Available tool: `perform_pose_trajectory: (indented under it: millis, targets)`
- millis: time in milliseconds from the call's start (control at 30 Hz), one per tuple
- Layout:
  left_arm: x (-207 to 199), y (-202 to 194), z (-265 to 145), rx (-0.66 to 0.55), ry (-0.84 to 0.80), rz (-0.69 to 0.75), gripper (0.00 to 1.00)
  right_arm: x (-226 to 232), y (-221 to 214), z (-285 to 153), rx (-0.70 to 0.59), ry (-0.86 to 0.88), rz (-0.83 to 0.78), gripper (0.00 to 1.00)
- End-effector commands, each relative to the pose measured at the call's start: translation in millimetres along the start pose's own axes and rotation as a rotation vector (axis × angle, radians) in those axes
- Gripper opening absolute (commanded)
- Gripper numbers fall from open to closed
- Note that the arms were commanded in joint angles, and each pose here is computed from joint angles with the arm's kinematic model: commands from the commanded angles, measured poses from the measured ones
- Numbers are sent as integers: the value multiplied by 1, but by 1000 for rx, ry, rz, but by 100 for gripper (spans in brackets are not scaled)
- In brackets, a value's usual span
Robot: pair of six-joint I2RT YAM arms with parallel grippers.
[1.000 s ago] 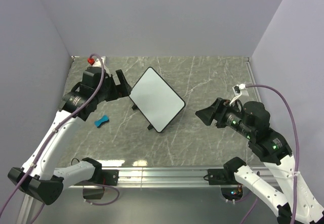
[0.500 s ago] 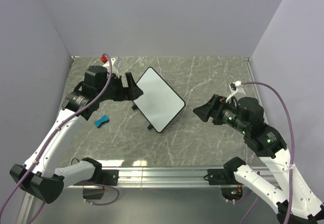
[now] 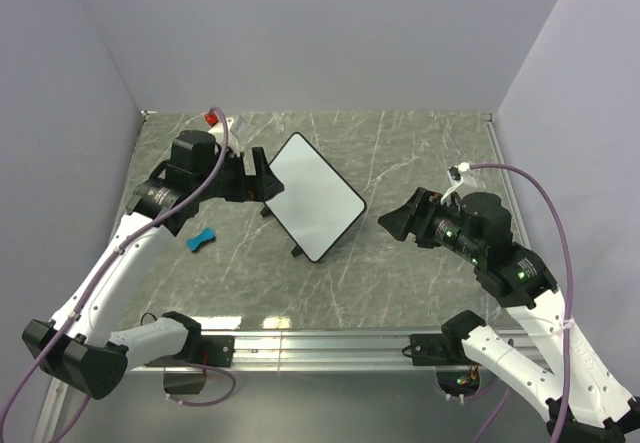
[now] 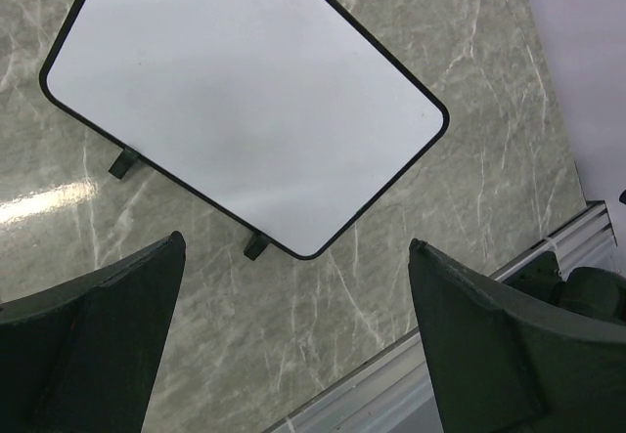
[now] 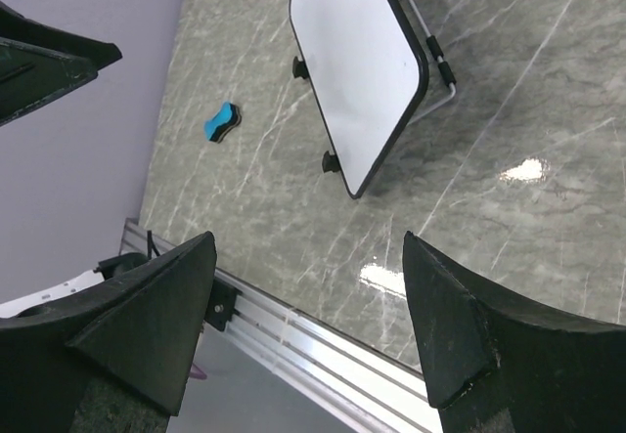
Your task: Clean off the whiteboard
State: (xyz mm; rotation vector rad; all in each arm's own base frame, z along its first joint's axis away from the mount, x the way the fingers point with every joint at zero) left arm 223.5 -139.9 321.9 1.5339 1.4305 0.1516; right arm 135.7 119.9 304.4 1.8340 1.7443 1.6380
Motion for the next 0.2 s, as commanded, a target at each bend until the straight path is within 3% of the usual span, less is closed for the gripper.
perform_pose_trajectory:
  millis: [0,167]
  targets:
    - [-3,7,1,-25,-15,39,100,5,5,2,-37,31,5,84]
    - [0,13,5,-51,29,27,100,3,3,5,-26,26,4,84]
Point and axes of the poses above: each gripper's point midway between its finger pads, its own z axis out along the fingers, its own x axis along the line the jaws close on, y = z × x, the point moved 8 cm from there along -z, back along the fingers, and after that the axes turned 4 degrees about -z, right-handed, at the moved point
